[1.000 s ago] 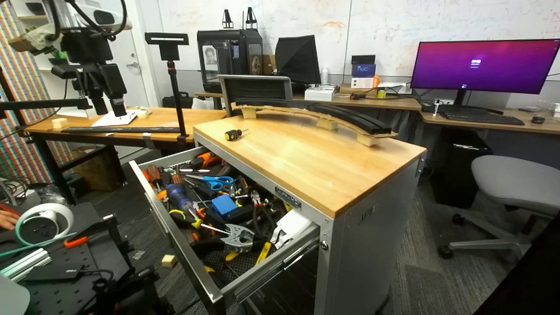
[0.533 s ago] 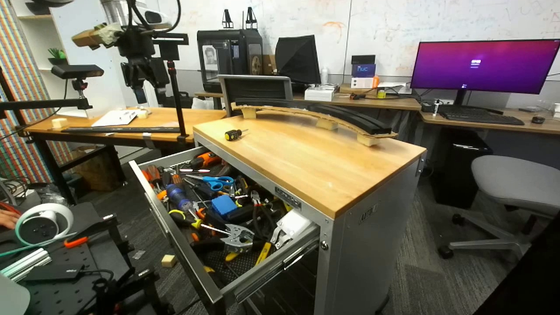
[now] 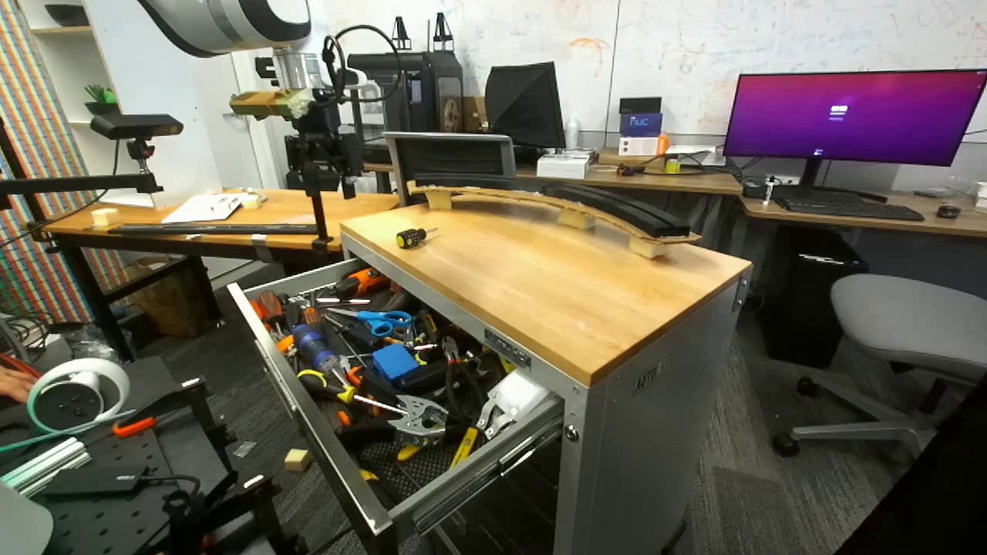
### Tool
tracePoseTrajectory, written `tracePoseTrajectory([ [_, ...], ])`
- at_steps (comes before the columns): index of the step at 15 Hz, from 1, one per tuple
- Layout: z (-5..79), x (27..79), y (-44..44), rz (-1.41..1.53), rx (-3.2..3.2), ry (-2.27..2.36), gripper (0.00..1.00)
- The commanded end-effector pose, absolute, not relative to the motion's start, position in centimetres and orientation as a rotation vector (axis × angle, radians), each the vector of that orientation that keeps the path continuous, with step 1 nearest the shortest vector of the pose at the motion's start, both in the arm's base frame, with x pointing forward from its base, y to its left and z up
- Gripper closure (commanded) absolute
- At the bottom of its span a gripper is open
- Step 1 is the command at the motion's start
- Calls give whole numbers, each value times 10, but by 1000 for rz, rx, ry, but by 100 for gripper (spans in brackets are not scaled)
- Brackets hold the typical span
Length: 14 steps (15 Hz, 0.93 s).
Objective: Put the screw driver inside the drawer and close it
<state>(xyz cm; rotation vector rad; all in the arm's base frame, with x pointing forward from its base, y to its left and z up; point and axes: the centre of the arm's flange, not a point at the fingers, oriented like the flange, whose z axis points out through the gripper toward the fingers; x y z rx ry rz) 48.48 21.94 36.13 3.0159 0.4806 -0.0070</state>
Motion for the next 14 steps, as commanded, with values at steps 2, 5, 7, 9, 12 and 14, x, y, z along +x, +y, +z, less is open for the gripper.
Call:
tracePoseTrajectory([
  [2, 348, 529, 222, 10, 2969, 496, 0],
  [5, 337, 541, 215, 25, 2975, 457, 0],
  [7, 334, 548, 213, 43, 2988, 427, 0],
  [9, 336, 554, 216, 61, 2985, 399, 0],
  [12, 338, 564, 219, 95, 2957, 362, 0],
  [14, 338, 568, 222, 120, 2947, 380, 0],
])
